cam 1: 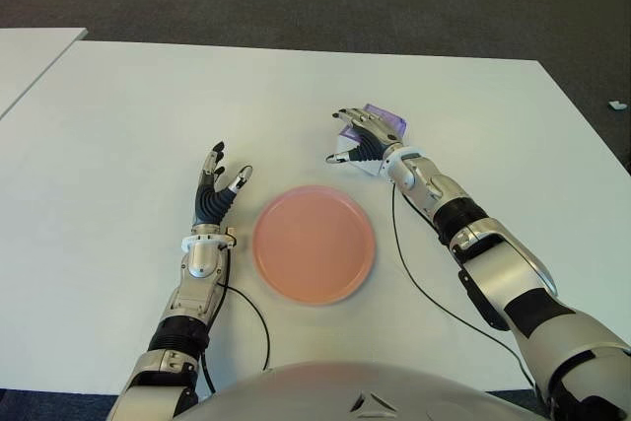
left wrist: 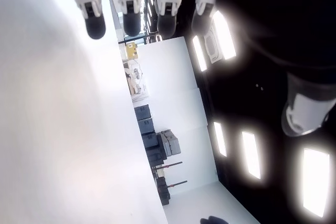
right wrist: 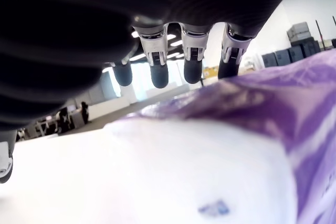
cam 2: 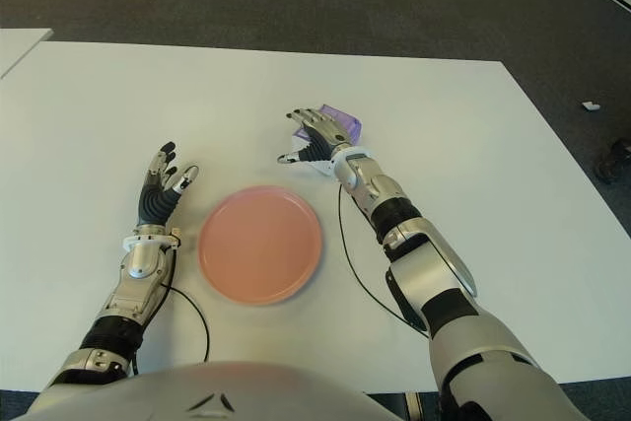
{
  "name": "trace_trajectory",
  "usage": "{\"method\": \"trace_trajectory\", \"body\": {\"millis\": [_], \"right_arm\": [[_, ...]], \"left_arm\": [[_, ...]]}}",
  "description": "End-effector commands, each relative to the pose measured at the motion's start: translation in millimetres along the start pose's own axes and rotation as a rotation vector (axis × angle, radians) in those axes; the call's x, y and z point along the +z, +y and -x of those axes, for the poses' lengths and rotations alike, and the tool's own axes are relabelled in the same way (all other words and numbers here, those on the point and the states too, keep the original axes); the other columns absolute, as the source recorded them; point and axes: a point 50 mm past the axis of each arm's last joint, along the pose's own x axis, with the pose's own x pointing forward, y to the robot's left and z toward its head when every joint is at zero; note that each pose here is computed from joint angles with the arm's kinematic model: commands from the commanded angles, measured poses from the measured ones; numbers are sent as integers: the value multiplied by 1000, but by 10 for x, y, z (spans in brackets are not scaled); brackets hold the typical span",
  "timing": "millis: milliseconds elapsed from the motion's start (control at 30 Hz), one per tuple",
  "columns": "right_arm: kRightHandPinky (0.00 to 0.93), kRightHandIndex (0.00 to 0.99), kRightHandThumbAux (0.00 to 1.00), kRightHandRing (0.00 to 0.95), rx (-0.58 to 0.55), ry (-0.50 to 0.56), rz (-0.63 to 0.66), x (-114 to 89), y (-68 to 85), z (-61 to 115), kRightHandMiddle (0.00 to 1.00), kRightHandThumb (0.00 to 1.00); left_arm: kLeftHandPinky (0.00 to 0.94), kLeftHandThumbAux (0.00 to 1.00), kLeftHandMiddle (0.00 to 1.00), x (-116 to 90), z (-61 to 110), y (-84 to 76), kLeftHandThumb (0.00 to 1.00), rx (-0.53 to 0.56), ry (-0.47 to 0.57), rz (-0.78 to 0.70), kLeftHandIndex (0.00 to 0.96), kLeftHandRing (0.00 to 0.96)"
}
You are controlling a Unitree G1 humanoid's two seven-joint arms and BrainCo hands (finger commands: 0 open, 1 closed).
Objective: Put the tissue paper into the plate.
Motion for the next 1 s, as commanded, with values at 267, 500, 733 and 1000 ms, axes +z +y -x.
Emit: {"method": "trace_trajectory", "body": {"millis": [267, 500, 733, 1000], "right_arm": [[0, 0, 452, 0, 76, 111, 28, -172, 129, 17, 0, 105], [0, 0, 447, 0, 97, 168, 30, -268, 111, 27, 0, 93], [0, 0, 456, 0, 81, 211, -8, -338, 82, 44, 0, 95], [0, 0, 458, 0, 55, 228, -33, -381, 46, 58, 0, 100]], "left_arm": [[0, 454, 0, -218, 202, -20, 0, -6, 114, -13, 0, 0], [0, 447, 0, -241, 205, -9, 0, -5, 128, -16, 0, 0], [0, 455, 0, -267, 208, 9, 0, -7, 146, -18, 0, 0], [0, 459, 0, -282, 200, 23, 2, -8, 157, -19, 0, 0]]}}
